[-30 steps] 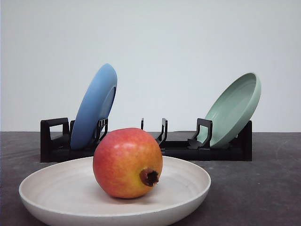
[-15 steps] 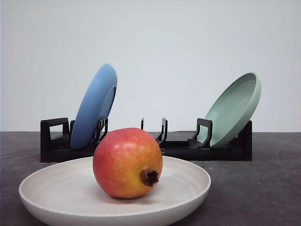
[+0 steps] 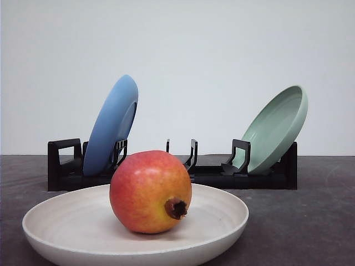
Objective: Place pomegranate in white plate
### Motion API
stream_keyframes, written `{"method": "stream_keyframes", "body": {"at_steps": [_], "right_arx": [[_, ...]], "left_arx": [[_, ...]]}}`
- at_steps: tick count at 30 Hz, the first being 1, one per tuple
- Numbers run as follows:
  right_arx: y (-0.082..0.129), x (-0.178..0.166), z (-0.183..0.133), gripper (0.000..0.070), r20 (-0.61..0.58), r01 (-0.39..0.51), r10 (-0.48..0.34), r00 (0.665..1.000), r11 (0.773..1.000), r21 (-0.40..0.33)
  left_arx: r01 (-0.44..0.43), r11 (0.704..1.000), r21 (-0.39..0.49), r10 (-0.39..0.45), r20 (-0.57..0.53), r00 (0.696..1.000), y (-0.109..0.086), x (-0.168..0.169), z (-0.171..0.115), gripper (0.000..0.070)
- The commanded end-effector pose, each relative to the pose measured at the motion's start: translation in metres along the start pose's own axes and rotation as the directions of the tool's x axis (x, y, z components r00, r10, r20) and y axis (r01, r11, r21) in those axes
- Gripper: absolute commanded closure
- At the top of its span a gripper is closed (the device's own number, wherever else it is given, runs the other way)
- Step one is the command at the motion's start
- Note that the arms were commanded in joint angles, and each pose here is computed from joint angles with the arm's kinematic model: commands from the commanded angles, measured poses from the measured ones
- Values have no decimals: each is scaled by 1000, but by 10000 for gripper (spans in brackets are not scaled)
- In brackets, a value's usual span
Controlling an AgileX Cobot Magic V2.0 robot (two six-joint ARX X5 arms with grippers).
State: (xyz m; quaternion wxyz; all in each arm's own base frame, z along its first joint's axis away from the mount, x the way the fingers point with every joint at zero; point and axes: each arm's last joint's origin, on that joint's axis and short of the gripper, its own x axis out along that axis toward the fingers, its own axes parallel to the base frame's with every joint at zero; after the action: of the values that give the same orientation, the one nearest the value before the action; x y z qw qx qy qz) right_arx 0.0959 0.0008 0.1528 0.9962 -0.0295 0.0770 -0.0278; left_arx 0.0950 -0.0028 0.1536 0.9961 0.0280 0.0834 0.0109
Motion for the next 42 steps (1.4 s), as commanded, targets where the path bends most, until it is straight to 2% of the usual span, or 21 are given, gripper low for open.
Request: {"method": "stream_keyframes", "body": {"at_steps": [1, 42], "right_arx": [[0, 0, 0, 691, 4, -3, 3, 1000, 1000, 9], [0, 0, 0, 691, 4, -4, 4, 1000, 1000, 9]], "left_arx": [[1, 1000, 15, -1, -10, 1000, 0, 1, -4, 700], [1, 1000, 15, -1, -10, 1000, 0, 1, -4, 700]]}}
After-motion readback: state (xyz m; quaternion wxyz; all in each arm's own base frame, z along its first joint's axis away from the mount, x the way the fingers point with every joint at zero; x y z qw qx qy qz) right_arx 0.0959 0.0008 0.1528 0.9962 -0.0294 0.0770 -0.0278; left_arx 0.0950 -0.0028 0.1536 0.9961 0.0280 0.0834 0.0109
